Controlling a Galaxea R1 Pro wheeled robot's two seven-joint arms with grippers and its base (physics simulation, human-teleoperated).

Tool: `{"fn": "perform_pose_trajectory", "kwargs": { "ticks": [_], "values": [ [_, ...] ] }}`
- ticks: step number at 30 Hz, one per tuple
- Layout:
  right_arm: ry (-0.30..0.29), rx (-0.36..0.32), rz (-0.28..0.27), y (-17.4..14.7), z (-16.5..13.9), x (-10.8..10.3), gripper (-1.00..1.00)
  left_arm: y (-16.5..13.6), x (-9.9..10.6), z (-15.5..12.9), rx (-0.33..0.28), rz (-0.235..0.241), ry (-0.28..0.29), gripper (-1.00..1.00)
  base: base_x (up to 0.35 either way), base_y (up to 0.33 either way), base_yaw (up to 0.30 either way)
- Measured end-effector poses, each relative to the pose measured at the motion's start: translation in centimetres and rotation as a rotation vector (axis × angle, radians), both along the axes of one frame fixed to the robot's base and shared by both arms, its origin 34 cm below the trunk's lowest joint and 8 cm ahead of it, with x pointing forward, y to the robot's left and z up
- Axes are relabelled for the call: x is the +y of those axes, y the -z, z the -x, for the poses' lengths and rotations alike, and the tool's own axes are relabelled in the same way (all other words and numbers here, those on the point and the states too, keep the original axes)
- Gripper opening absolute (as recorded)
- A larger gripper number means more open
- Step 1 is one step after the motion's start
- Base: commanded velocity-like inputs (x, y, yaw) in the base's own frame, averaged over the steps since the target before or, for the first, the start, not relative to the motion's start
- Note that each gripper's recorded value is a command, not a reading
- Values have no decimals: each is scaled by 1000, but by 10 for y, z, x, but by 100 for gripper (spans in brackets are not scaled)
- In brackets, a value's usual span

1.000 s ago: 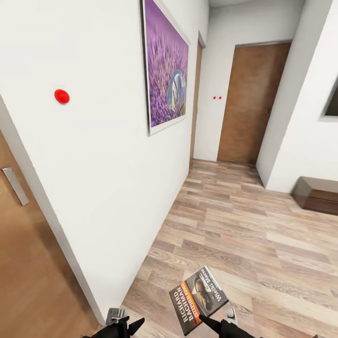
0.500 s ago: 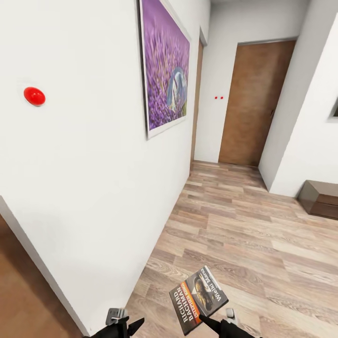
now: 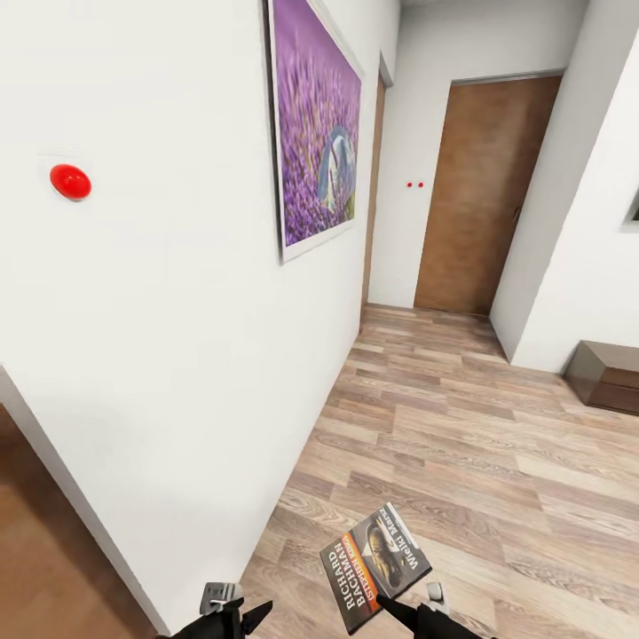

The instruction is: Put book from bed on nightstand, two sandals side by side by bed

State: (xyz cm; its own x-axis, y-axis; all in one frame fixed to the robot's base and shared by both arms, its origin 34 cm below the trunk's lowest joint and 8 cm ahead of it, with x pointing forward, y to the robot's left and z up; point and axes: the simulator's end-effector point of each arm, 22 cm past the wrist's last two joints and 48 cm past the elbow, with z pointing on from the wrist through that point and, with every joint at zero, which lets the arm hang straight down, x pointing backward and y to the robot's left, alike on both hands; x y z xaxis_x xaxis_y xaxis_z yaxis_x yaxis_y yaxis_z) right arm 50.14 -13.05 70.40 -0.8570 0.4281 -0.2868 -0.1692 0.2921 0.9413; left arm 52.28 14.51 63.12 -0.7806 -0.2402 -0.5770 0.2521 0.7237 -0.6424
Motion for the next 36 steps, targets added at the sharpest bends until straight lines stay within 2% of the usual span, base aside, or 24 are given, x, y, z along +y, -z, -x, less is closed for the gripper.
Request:
{"fn": "perform_pose_trajectory", "kwargs": {
  "ticks": [7,15,24,36],
  "values": [
    [1,0,0,0,0,0,-100,0,0,0,0,0,0,100,0,47,0],
    [1,-1,-1,0,0,0,-100,0,-1,0,1,-2,1,100,152,-124,0],
    [1,0,0,0,0,0,-100,0,-1,0,1,-2,2,100,17,-15,-2],
    [0,-1,-2,0,0,0,-100,0,-1,0,1,-1,1,100,0,0,-169]
  ]
}}
